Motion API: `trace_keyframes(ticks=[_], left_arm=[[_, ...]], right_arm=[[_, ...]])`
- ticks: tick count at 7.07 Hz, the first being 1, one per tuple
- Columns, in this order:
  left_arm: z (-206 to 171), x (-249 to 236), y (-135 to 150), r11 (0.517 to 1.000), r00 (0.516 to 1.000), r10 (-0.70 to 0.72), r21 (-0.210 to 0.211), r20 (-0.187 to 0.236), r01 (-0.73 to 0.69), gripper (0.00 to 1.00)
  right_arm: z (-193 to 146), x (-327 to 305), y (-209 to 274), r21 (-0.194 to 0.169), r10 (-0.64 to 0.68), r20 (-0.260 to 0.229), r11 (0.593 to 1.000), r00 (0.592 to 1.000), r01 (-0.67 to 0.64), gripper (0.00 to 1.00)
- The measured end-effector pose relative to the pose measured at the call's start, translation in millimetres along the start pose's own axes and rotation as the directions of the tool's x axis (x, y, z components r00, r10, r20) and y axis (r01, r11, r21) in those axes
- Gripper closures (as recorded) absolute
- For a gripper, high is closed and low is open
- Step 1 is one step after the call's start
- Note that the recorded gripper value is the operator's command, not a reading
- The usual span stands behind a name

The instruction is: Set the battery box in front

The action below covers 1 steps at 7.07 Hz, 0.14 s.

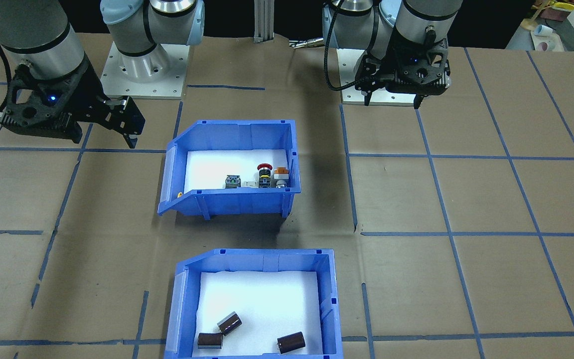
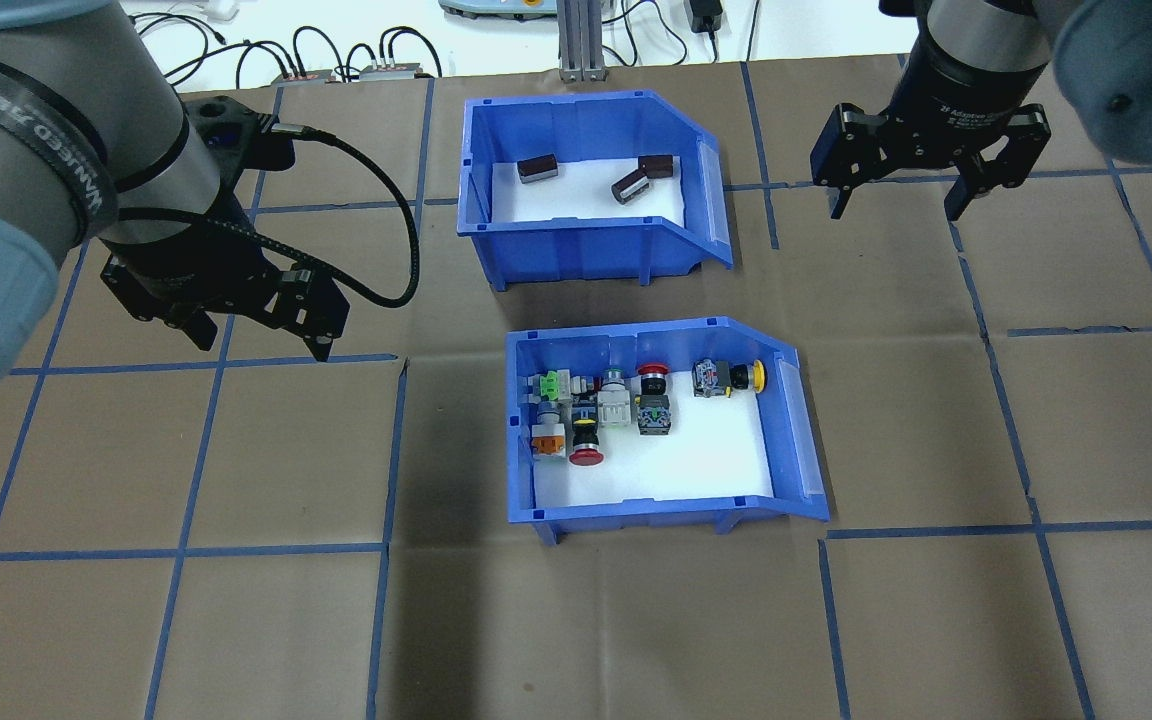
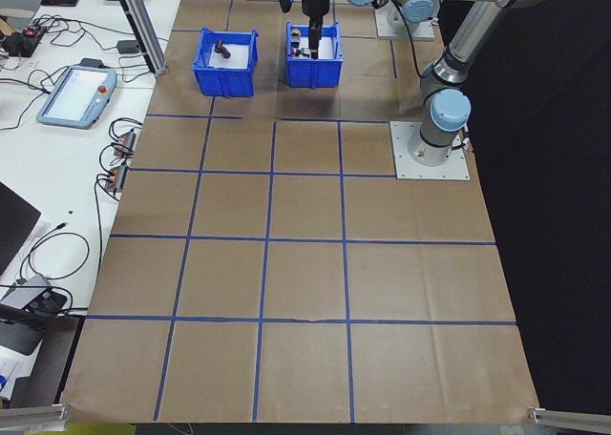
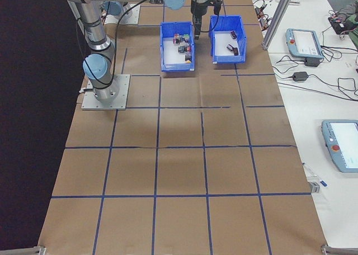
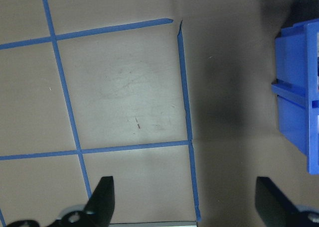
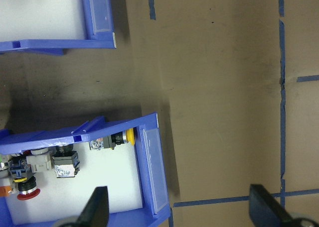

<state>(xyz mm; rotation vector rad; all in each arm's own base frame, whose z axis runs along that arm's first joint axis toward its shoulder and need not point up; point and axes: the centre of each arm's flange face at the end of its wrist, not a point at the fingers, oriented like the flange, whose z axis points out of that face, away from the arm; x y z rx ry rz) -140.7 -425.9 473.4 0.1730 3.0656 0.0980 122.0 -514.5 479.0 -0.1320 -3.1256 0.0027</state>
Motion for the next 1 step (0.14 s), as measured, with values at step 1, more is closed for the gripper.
trace_keyframes(ticks=[1], left_arm=[[0.0,-0.1,0.0,1.0,1.0,0.0,0.0,0.0,0.0,0.01]], right_arm=[[0.0,0.1,0.2,0.0,0.0,-0.001,1.0,1.0,0.0,0.0]])
